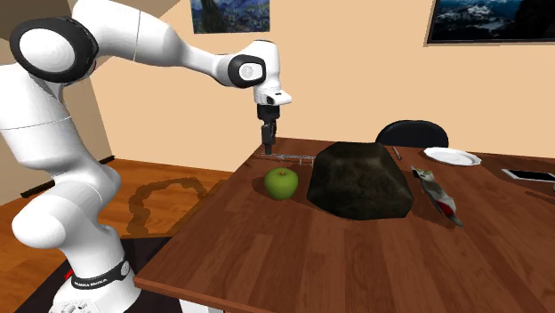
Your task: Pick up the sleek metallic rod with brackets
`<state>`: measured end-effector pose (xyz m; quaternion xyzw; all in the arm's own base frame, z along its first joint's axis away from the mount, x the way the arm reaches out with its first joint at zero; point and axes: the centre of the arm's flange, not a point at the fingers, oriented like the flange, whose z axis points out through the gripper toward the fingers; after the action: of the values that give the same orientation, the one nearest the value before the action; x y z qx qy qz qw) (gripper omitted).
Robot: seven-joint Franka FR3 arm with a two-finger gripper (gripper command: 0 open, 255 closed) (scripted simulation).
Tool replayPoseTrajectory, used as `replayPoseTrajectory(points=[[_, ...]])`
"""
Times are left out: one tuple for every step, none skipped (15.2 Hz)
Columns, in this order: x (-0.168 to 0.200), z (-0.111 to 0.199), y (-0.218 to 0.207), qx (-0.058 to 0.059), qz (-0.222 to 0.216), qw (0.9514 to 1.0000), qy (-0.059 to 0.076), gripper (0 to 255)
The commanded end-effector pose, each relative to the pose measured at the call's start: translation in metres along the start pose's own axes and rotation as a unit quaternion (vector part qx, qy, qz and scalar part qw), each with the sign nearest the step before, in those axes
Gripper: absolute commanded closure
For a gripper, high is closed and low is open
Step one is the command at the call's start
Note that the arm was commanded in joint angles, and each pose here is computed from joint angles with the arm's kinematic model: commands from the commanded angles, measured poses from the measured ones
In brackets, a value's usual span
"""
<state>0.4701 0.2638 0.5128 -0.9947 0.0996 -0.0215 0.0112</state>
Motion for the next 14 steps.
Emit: replayPoseTrajectory(points=[[0.015, 0.011, -0.025, 0.0, 0.013, 0.9999, 0.001, 0], [0.022, 0.015, -0.036, -0.001, 0.019, 0.9998, 0.002, 0], [0.028, 0.019, -0.047, -0.002, 0.025, 0.9997, 0.002, 0], [0.034, 0.023, -0.058, -0.003, 0.031, 0.9995, 0.003, 0], [0.041, 0.027, -0.068, -0.003, 0.037, 0.9993, 0.004, 0], [0.048, 0.031, -0.079, -0.004, 0.042, 0.9991, 0.004, 0], [0.055, 0.036, -0.09, -0.005, 0.048, 0.9988, 0.005, 0], [0.062, 0.04, -0.1, -0.006, 0.054, 0.9985, 0.005, 0], [0.069, 0.044, -0.11, -0.006, 0.06, 0.9982, 0.006, 0], [0.075, 0.047, -0.118, -0.007, 0.064, 0.9979, 0.006, 0], [0.074, 0.052, -0.118, -0.007, 0.064, 0.9979, 0.006, 0], [0.074, 0.058, -0.118, -0.007, 0.064, 0.9979, 0.006, 0], [0.074, 0.063, -0.118, -0.007, 0.064, 0.9979, 0.006, 0], [0.074, 0.068, -0.118, -0.007, 0.064, 0.9979, 0.006, 0]])
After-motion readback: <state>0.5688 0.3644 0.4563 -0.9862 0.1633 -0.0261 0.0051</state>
